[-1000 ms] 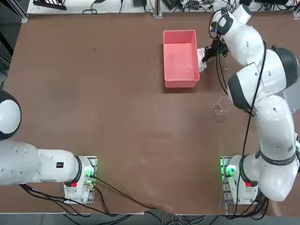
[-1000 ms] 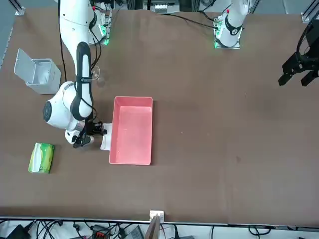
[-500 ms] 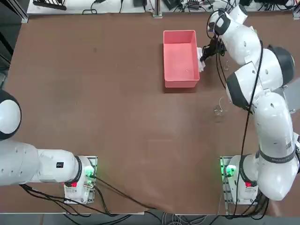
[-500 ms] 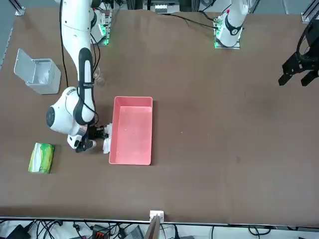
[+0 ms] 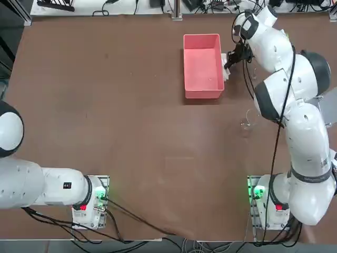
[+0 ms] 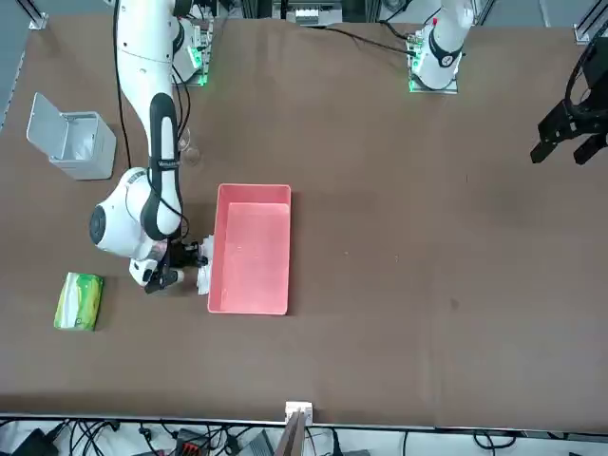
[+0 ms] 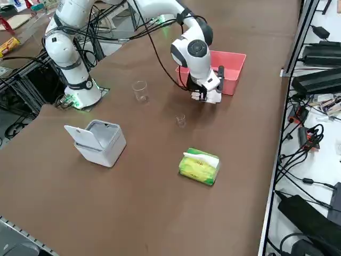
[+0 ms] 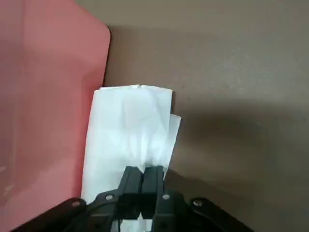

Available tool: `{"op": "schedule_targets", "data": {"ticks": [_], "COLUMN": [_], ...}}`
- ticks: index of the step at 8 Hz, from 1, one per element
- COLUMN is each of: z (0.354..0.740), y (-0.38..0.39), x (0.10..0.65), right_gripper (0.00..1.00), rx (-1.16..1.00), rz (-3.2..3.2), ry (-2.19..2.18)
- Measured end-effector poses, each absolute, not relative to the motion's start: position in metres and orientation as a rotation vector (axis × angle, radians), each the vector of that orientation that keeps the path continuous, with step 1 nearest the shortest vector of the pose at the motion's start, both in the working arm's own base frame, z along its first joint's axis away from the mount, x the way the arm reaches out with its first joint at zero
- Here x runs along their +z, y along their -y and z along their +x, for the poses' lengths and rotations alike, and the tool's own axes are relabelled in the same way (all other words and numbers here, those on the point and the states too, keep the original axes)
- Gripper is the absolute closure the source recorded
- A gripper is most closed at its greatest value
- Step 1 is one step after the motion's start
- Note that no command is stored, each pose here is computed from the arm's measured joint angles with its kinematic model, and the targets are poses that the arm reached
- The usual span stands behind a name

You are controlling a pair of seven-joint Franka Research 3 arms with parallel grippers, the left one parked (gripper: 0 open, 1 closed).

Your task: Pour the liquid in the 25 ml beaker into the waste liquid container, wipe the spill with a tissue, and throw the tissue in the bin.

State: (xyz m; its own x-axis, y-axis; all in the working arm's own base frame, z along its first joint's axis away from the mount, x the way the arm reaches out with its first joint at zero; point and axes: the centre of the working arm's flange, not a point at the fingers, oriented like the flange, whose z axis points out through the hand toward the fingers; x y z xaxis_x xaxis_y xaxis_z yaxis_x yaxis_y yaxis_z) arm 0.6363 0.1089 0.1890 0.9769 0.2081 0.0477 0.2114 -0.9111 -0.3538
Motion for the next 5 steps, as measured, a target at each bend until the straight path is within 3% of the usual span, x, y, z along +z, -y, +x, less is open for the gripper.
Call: {"op": "schedule_targets", "data": {"ticks": [5], "z": [0.653], "y": [-0.086], "x": [0.244], "right_gripper": [0.98], "rx": [-0.063], "rz": [-2.813], "ry": [0.269]}}
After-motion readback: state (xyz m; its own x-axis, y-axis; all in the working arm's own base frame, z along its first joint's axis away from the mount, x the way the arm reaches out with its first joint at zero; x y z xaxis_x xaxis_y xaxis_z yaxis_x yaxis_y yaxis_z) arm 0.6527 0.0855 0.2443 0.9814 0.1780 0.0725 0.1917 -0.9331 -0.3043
